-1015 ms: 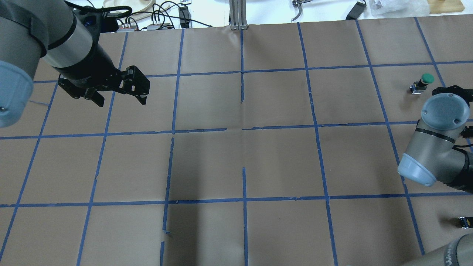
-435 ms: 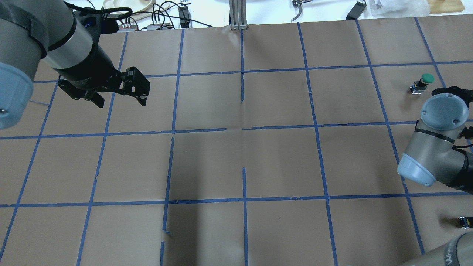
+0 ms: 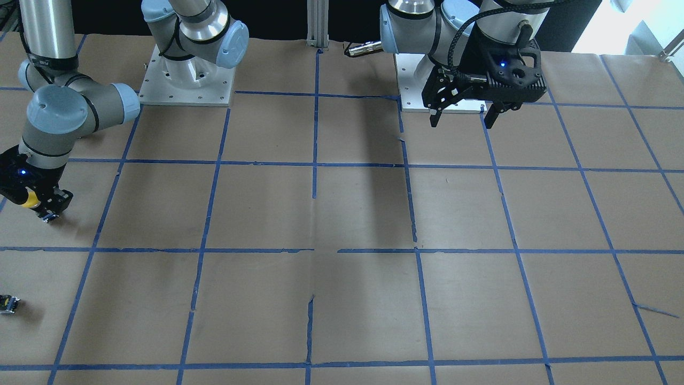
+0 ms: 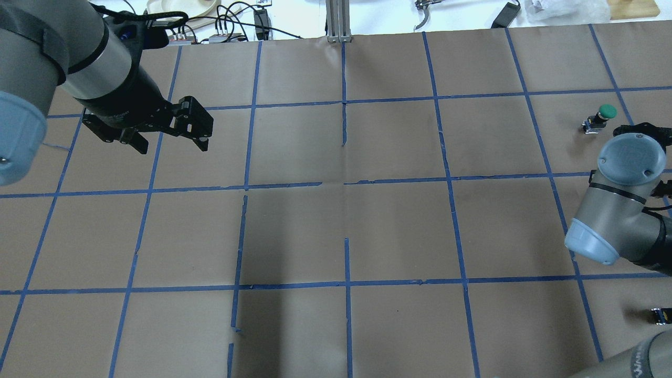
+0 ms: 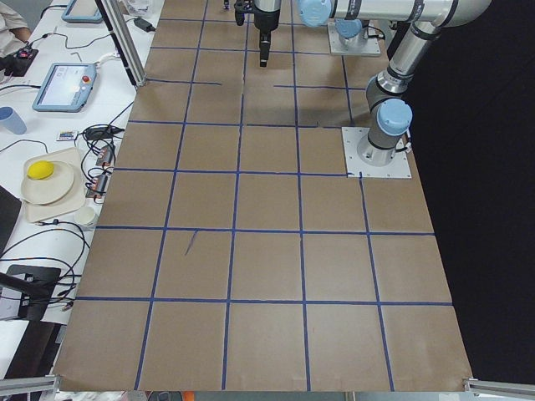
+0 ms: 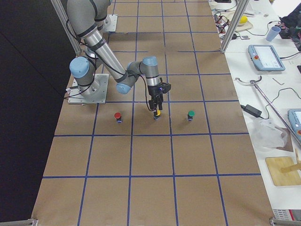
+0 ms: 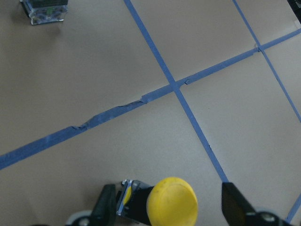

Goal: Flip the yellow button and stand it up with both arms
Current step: 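Lower the button upright onto the table with the right gripper, then open the right gripper and release the upright yellow button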

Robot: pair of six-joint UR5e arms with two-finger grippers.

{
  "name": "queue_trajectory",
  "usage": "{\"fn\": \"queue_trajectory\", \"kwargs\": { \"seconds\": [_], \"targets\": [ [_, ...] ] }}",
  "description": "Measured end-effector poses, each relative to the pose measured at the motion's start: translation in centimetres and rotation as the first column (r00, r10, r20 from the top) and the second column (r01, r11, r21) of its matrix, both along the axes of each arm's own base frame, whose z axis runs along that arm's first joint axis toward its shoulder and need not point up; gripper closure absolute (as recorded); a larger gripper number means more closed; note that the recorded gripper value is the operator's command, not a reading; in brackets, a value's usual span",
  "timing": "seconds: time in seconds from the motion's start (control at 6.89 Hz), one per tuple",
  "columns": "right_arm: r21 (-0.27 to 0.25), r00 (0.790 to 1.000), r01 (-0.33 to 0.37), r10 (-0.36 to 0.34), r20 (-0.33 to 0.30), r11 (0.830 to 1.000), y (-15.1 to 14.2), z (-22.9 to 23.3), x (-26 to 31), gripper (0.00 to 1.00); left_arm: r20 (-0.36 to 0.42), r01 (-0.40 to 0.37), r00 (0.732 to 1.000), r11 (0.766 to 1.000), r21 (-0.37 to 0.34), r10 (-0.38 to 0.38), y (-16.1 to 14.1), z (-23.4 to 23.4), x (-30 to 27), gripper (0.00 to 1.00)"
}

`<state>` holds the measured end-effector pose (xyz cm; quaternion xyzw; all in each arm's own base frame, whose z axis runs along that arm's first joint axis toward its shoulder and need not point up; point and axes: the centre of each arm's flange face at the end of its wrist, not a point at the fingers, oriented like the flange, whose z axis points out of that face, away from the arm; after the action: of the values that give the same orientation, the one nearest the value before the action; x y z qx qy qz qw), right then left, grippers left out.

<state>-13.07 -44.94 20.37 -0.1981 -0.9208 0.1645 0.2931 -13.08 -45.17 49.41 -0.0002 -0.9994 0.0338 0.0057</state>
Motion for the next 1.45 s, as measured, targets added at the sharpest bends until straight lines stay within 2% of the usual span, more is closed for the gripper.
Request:
{"fn": "queue_trajectory", "kwargs": {
  "seconds": [0.58, 0.73, 0.87, 1.16, 1.31, 1.45],
  "targets": [
    [0.012, 0.999, -0.03, 0.03, 0.02, 0.999, 0.0, 2.2, 1.0, 0.0, 0.001, 0.0, 1.0, 1.0, -0.002, 0.0, 0.1, 0.1, 0.0, 0.0],
    [0.037, 0.998, -0.048, 0.046, 0.047, 0.998, -0.4, 3.9, 1.7, 0.0, 0.002, 0.0, 1.0, 1.0, -0.002, 0.0, 0.1, 0.1, 0.0, 0.0],
    [0.086, 0.995, -0.064, 0.056, 0.086, 0.994, -1.1, 6.2, 2.1, 0.0, 0.002, 0.0, 1.0, 1.0, -0.002, 0.0, 0.1, 0.1, 0.0, 0.0],
    [0.159, 0.976, -0.09, 0.055, 0.212, 0.983, -2.2, 11.0, 4.1, 0.0, 0.002, 0.0, 1.0, 1.0, -0.002, 0.0, 0.1, 0.2, 0.0, 0.0],
    [0.181, 0.952, -0.116, 0.057, 0.302, 0.977, -2.2, 13.5, 6.2, 0.0, 0.002, -0.001, 1.0, 1.0, -0.002, 0.001, 0.1, 0.2, 0.1, 0.0],
    [0.198, 0.909, -0.153, 0.059, 0.413, 0.968, -1.9, 16.2, 8.0, 0.0, 0.002, -0.001, 1.0, 1.0, -0.002, 0.001, 0.1, 0.2, 0.1, 0.0]
  ]
}}
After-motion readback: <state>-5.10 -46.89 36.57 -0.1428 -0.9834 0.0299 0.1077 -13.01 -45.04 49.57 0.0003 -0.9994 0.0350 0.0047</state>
